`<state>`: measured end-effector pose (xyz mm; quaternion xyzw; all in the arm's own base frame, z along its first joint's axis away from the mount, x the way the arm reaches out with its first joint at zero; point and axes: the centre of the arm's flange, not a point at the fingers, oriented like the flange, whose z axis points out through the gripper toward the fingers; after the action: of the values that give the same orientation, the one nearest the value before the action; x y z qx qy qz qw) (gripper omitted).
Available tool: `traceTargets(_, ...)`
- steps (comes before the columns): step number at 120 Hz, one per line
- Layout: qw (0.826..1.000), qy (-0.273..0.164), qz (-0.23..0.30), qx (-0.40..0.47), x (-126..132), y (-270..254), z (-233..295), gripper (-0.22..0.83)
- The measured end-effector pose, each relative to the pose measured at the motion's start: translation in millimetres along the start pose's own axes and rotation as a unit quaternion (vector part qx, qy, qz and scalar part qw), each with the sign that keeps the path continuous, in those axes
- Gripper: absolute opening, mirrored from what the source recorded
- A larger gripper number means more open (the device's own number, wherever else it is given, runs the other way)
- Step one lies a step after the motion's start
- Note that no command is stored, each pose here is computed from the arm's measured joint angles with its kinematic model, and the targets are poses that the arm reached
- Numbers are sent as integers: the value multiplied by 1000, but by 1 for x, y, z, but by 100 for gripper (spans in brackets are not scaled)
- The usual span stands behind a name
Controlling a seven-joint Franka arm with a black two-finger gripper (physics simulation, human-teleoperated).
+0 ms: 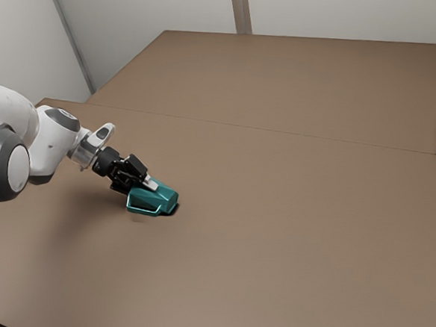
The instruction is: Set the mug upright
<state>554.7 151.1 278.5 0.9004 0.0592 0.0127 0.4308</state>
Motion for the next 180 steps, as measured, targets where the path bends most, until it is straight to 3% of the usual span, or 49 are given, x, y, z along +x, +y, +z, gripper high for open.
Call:
traceTargets(65,1000,9,15,-21,5,27,1,-13)
traceTargets(89,999,12,43,-20,10,60,-3,-15)
traceTargets(109,993,-7,113,32,14,118,-9,-16)
traceTargets(122,977,-40,175,113,12,153,-1,-16)
traceTargets(142,934,-72,249,245,15,178,0,-17)
traceTargets(167,886,-86,300,342,19,188,7,-17)
traceTargets(180,870,-90,314,369,12,187,14,-17)
